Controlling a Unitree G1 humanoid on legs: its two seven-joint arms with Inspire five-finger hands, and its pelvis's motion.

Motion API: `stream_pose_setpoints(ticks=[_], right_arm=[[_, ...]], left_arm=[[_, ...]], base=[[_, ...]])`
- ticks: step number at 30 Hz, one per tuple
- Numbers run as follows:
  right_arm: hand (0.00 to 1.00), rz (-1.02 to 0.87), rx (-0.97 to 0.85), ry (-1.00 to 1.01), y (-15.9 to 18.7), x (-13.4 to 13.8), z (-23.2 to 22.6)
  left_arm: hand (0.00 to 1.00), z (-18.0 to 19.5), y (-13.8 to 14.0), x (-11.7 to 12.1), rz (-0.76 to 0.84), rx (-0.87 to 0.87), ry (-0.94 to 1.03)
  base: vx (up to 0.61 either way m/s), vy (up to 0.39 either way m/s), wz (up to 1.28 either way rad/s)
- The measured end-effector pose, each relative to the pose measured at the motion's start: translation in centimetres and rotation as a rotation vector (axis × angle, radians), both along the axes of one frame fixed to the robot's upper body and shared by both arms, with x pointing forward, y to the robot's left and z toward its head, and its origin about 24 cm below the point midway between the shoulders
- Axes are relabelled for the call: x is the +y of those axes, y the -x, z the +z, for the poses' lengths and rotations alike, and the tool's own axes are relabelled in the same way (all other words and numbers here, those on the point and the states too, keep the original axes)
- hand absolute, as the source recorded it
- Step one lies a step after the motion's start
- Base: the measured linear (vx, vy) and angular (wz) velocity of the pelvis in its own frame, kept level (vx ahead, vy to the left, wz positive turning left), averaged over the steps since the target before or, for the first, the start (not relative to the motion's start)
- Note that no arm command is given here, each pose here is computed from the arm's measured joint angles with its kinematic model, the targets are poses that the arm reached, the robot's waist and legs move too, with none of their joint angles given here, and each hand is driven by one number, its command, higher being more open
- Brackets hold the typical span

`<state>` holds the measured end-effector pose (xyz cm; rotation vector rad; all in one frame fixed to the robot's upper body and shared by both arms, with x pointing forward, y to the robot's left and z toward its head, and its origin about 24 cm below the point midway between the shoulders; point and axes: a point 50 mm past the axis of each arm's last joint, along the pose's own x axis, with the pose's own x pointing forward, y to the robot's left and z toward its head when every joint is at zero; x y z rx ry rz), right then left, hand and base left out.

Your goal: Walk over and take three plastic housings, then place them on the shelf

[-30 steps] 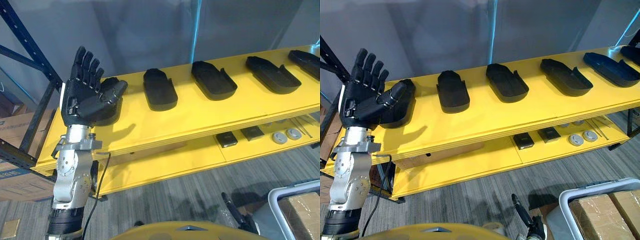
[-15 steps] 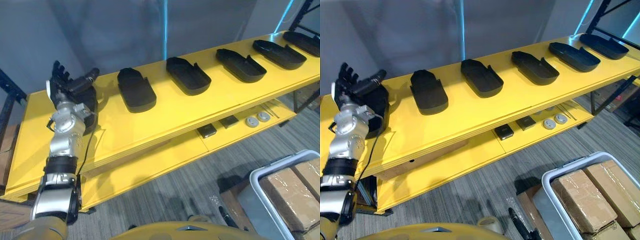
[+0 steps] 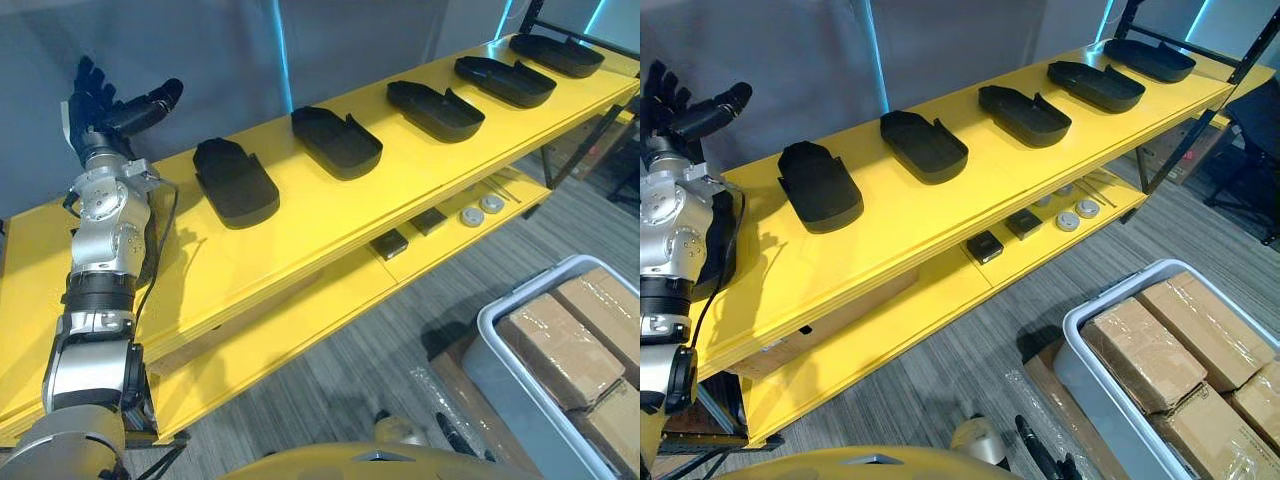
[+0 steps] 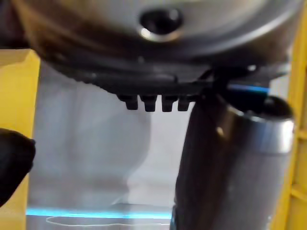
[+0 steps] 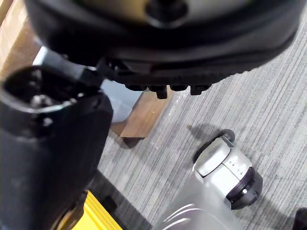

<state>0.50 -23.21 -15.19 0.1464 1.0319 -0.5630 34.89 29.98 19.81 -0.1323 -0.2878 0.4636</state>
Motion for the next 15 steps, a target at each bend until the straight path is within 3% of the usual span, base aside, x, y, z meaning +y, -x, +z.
stream_pose_setpoints(ticks=[15], right_arm=[[1.0,0.025,-0.062,-0.008,-1.5,-0.1,0.4]], left_arm=[[1.0,-1.0,-0.4,1.1,0.057,0.092,0.084]], base=[[0.0,-0.001,0.0]])
